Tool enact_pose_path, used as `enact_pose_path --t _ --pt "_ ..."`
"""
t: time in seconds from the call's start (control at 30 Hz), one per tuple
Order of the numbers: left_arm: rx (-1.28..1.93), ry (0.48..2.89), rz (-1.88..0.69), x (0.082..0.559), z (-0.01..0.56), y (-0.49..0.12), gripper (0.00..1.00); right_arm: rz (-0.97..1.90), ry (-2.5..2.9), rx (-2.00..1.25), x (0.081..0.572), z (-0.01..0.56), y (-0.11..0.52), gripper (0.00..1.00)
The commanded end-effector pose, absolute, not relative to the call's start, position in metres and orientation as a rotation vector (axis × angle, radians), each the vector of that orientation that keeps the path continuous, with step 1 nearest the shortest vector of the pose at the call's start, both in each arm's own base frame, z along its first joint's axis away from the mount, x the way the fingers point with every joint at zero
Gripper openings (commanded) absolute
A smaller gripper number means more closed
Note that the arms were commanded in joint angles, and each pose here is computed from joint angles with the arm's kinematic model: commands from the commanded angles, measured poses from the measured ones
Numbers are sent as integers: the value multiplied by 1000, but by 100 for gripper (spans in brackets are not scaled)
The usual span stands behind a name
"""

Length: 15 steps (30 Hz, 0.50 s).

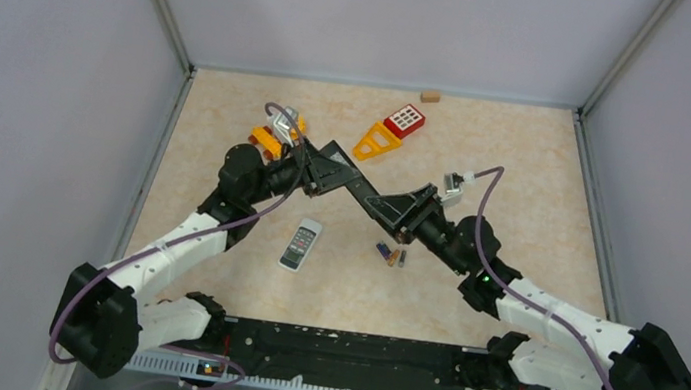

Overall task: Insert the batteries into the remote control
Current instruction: Remove the battery cover from the remote control.

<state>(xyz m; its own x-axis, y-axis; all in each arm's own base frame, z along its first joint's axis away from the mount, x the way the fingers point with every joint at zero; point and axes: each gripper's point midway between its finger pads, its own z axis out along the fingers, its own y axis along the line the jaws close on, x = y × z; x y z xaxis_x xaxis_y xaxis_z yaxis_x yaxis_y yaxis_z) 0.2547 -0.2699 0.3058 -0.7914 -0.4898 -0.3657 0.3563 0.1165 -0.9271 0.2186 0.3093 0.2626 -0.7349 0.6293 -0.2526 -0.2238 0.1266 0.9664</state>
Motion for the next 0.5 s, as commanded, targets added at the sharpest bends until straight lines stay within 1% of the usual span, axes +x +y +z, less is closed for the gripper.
enact_pose_path --t 0.0,0.13,0.3,0.47 --pt "-46 1672 -1654 262 335 -265 0 1642 1806 446 218 261 300 60" --pt "-14 1684 -1628 264 332 -267 0 1654 1820 448 215 265 299 60" --pt "5 1696 -1615 264 332 -268 0 1684 1773 426 213 274 298 51" --pt "5 1717 -1628 263 329 -270 0 1715 1714 391 212 282 299 47"
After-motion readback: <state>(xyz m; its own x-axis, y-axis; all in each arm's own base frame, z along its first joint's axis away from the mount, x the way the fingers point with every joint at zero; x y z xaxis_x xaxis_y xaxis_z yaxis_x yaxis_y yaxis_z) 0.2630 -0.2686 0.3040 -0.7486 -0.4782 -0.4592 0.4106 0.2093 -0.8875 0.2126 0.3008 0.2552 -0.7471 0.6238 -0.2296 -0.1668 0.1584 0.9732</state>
